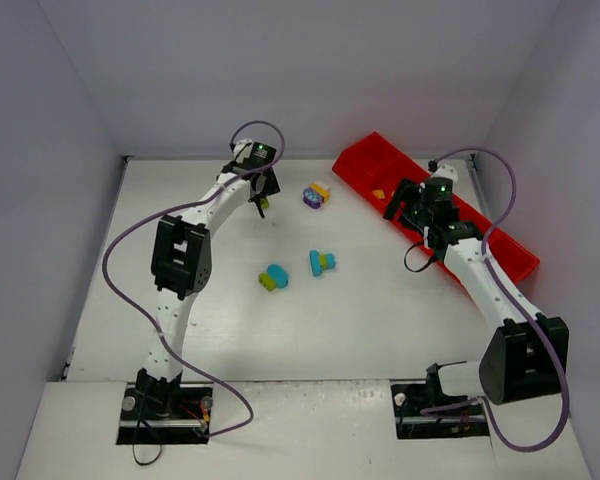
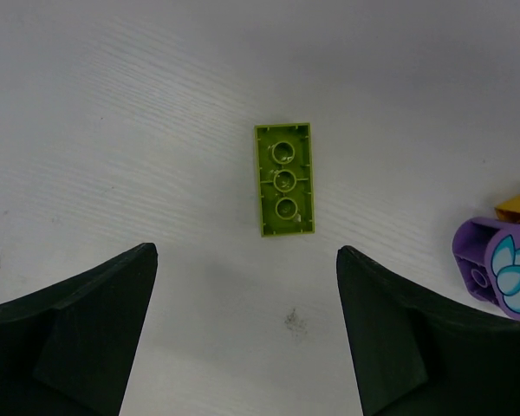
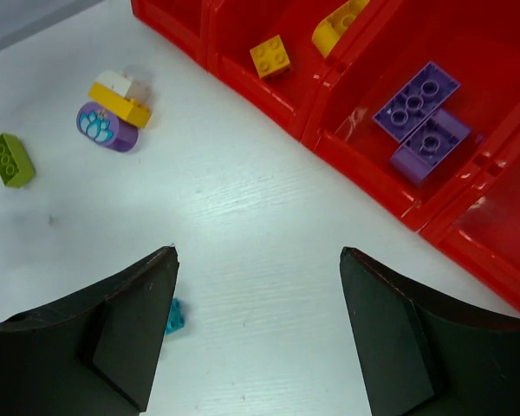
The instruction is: Sort the legos into containers by color
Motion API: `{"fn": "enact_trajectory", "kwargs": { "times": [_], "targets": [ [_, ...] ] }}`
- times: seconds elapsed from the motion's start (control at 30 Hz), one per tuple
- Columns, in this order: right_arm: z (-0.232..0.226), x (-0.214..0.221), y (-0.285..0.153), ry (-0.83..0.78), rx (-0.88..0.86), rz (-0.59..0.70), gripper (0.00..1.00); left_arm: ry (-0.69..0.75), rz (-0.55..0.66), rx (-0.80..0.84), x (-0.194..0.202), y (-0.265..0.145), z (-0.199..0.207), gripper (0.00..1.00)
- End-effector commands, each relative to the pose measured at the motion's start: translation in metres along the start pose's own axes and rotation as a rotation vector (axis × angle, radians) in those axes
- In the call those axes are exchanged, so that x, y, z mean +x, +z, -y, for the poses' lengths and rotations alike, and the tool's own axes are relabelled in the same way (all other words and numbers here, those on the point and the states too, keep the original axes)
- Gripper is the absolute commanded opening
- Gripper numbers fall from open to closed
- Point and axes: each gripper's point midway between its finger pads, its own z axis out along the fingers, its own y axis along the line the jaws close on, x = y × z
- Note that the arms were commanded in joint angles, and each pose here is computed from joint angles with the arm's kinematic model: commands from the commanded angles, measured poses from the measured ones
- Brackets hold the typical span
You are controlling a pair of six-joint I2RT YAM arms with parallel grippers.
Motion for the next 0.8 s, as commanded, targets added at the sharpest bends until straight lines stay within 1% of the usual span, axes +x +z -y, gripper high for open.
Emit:
{"fn": "enact_trajectory", "kwargs": {
  "times": [0.0, 0.03, 0.1, 0.13, 0.17, 0.47, 0.53, 0.63, 0.67, 0.7, 0.73, 0.77],
  "targets": [
    [-0.019, -0.013, -0.019, 0.001, -0.086, 0.057, 0.72, -0.021, 0.073, 0.020, -0.030, -0.014, 0.013, 0.77],
    [-0.016, -0.003, -0.020, -0.001, -0.081, 0.029, 0.72, -0.024, 0.079, 0.026, -0.034, -0.012, 0.016, 0.77],
    [-0.016, 0.002, -0.025, -0.004, -0.086, 0.020, 0.72, -0.010, 0.062, 0.013, -0.025, 0.001, 0.018, 0.74],
    [-0.016, 0.003, -0.028, -0.004, -0.093, 0.020, 0.72, -0.013, 0.068, 0.018, -0.029, 0.001, 0.021, 0.74],
    [-0.016, 0.008, -0.028, -0.007, -0.095, 0.011, 0.72, 0.000, 0.054, 0.009, -0.022, 0.011, 0.020, 0.73],
    [-0.023, 0.018, -0.034, -0.039, -0.128, -0.009, 0.73, 0.059, 0.025, 0.013, -0.002, 0.045, 0.026, 0.66],
    [-0.025, 0.020, -0.034, -0.050, -0.133, -0.012, 0.73, 0.071, 0.029, 0.016, -0.002, 0.049, 0.027, 0.62],
    [-0.026, 0.022, -0.033, -0.068, -0.140, -0.019, 0.73, 0.094, 0.044, 0.018, -0.004, 0.048, 0.025, 0.49],
    [-0.026, 0.022, -0.034, -0.071, -0.142, -0.018, 0.73, 0.108, 0.048, 0.017, -0.002, 0.048, 0.023, 0.35],
    [-0.028, 0.022, -0.035, -0.074, -0.153, -0.020, 0.73, 0.117, 0.050, 0.025, -0.002, 0.046, 0.023, 0.29],
    [-0.029, 0.021, -0.035, -0.075, -0.159, -0.019, 0.73, 0.118, 0.074, 0.051, -0.013, 0.033, 0.026, 0.24],
    [-0.031, 0.021, -0.035, -0.081, -0.165, -0.021, 0.73, 0.138, 0.106, 0.084, -0.021, 0.028, 0.030, 0.16]
  ]
}}
